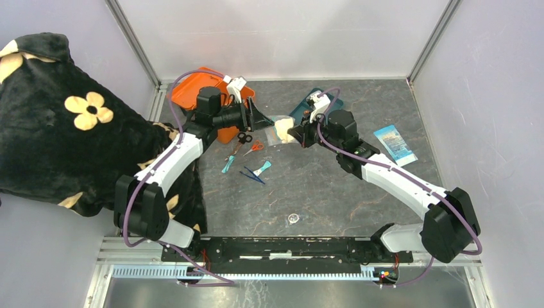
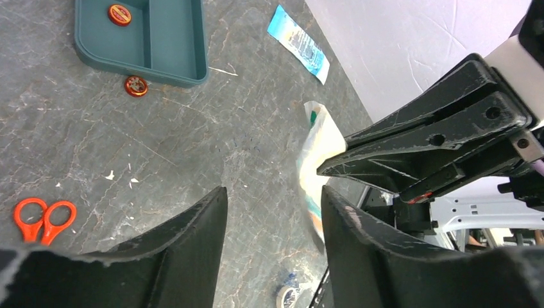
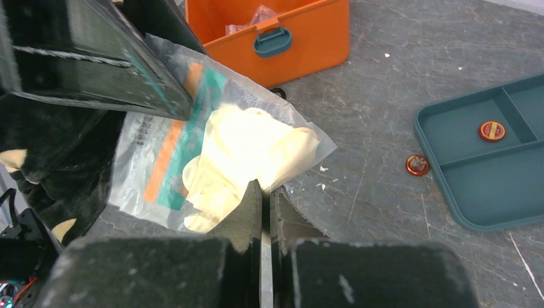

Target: Organize the medicine kit

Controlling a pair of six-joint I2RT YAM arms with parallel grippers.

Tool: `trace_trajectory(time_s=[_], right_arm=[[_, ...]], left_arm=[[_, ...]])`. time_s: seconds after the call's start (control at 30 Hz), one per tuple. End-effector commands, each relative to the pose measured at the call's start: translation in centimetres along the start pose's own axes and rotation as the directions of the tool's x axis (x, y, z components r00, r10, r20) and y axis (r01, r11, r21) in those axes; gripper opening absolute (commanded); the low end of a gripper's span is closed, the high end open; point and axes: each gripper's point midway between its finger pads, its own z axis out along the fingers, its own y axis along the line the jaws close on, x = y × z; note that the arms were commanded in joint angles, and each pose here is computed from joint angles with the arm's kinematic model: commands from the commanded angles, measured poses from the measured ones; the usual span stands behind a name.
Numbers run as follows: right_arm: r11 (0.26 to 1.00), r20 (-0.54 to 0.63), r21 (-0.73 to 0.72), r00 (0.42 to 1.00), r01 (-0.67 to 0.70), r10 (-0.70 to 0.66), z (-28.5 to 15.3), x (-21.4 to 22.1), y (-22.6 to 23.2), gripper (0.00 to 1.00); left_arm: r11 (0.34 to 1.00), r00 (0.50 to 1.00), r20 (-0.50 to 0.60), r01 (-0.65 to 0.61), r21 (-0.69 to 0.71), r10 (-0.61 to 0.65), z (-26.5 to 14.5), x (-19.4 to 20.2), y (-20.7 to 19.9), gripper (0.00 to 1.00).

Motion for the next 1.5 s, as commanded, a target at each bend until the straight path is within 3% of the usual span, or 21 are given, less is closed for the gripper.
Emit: trace_trajectory(time_s=[0.0, 0.17, 0.3, 0.37, 0.5, 0.57, 0.67, 0.8, 0.97, 1.1, 1.2, 1.43, 1.47], right_arm=[[0.998, 0.108, -0.068, 0.994, -0.004, 0.012, 0.0, -3.0, 1.7, 0.00], [0.999, 0.101, -0.053, 0.995, -0.011, 0.016, -0.2, -2.5, 1.5, 0.01], [0.999, 0.103, 0.040, 0.995, -0.013, 0.009, -0.8, -2.1, -0.2, 0.07], [0.993, 0.113, 0.114, 0.993, -0.027, 0.014, -1.5, -1.9, -1.5, 0.18], [0.956, 0.133, 0.284, 0.991, -0.069, 0.032, -3.8, -1.8, -4.2, 0.54], [0.928, 0.161, 0.360, 0.986, -0.096, 0.040, -5.4, -1.8, -5.4, 0.67], [0.890, 0.214, 0.438, 0.976, -0.126, 0.033, -8.0, -1.9, -6.8, 0.78], [0.875, 0.215, 0.467, 0.976, -0.127, 0.027, -9.6, -0.9, -7.4, 0.79], [0.868, 0.177, 0.482, 0.984, -0.117, 0.034, -10.3, 0.7, -7.7, 0.79], [0.868, 0.174, 0.482, 0.984, -0.121, 0.040, -10.8, 1.2, -7.7, 0.79], [0.857, 0.184, 0.500, 0.982, -0.125, 0.036, -11.3, 1.0, -8.1, 0.79], [0.831, 0.166, 0.543, 0.986, -0.121, 0.035, -12.6, 1.6, -9.0, 0.79], [0.830, 0.167, 0.544, 0.985, -0.121, 0.034, -12.6, 1.6, -9.0, 0.80]], left_arm=[[0.998, 1.000, -0.010, -0.006, 0.065, 0.007, 0.4, -0.3, -1.0, 0.55], [0.996, 1.000, -0.021, -0.011, 0.087, 0.013, 0.5, -0.2, -1.3, 0.28], [0.996, 1.000, -0.023, -0.013, 0.093, 0.015, 0.5, -0.2, -1.4, 0.03], [0.996, 1.000, -0.021, -0.019, 0.090, 0.021, 0.5, -0.2, -1.3, 0.02], [0.997, 0.999, -0.008, -0.040, 0.062, 0.041, 0.3, -0.6, -0.6, 0.02], [0.999, 1.000, 0.019, -0.024, 0.041, 0.023, -0.2, -1.4, 0.4, 0.02], [0.999, 0.994, 0.103, 0.045, 0.018, -0.047, -1.7, -3.8, 2.9, 0.02], [0.997, 0.973, 0.224, 0.070, -0.032, -0.061, -4.0, -7.9, 5.0, 0.02], [0.977, 0.939, 0.344, 0.061, -0.205, 0.014, -6.0, -13.1, 7.3, 0.02], [0.947, 0.910, 0.409, 0.076, -0.312, 0.061, -6.8, -17.4, 9.9, 0.02], [0.928, 0.912, 0.409, 0.131, -0.349, 0.025, -6.9, -19.5, 12.7, 0.02], [0.865, 0.919, 0.383, 0.264, -0.426, -0.092, -6.9, -17.4, 20.1, 0.02], [0.862, 0.923, 0.369, 0.271, -0.429, -0.107, -6.7, -16.7, 20.6, 0.07]])
